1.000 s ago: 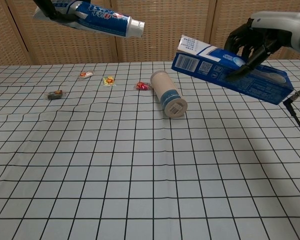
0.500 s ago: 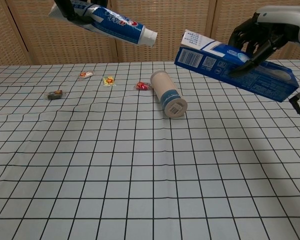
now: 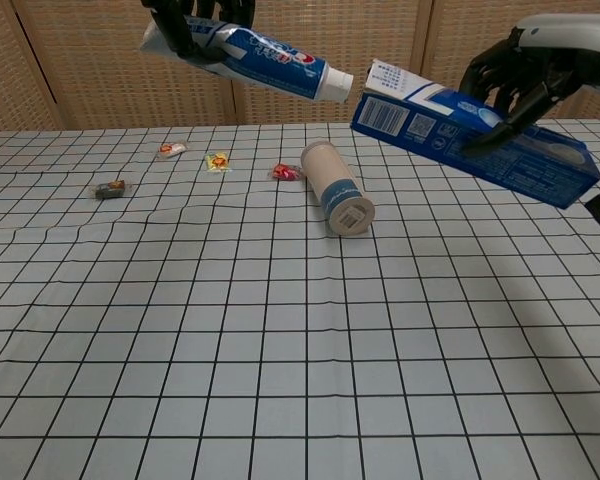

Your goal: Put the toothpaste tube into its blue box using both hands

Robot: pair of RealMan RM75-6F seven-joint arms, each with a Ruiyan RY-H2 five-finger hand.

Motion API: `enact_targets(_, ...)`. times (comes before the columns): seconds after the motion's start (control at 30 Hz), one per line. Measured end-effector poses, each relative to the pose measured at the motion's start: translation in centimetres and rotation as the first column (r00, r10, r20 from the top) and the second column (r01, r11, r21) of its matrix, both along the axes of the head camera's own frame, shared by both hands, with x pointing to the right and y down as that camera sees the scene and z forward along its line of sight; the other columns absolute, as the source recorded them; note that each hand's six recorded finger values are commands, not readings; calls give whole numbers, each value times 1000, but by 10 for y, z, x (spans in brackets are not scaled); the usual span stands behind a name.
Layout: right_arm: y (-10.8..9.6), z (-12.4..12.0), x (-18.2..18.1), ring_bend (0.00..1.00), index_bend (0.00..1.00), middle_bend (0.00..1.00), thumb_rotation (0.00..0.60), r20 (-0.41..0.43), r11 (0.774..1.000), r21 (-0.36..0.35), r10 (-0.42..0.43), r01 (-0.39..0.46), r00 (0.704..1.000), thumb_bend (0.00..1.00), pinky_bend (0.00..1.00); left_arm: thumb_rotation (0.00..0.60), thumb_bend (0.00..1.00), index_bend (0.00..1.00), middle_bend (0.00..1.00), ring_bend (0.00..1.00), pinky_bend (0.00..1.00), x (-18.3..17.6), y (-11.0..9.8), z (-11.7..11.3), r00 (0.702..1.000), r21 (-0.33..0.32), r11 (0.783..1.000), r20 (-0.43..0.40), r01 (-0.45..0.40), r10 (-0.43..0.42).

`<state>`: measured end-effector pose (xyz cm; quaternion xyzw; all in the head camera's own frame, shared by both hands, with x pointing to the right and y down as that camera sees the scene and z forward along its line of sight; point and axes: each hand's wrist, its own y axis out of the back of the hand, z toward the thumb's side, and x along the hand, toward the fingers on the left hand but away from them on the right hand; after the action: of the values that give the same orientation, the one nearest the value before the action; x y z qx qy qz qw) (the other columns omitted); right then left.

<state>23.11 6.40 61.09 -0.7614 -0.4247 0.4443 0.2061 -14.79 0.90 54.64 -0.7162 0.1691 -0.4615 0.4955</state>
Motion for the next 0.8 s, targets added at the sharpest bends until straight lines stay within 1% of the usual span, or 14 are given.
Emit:
enact_targets(0.23, 3, -1, -3, 661, 785, 606, 600, 8, 1000, -1, -16, 16, 1000, 237, 696, 600, 665, 869, 524, 497, 462, 15, 2, 2, 1000, -2, 1000, -16, -21, 21)
enact_targets(0.47, 5, -7, -12, 663, 785, 607, 600, 48, 999, 6, -33, 32, 998, 237, 696, 600, 665, 869, 524, 497, 462, 29, 5, 3, 998, 12, 998, 3, -63, 63)
enact_targets(0.67, 5, -11, -15, 664, 785, 607, 600, 77, 1000, 5, -30, 30, 997, 237, 696, 600, 663, 860, 523, 497, 453, 44, 6, -2, 996, 47, 994, 10, -95, 94)
enact_targets(0.8, 3, -13, -15, 664, 785, 607, 600, 96, 1000, 4, -19, 19, 995, 237, 696, 600, 657, 842, 509, 496, 440, 54, 7, -6, 992, 88, 988, 25, -124, 122)
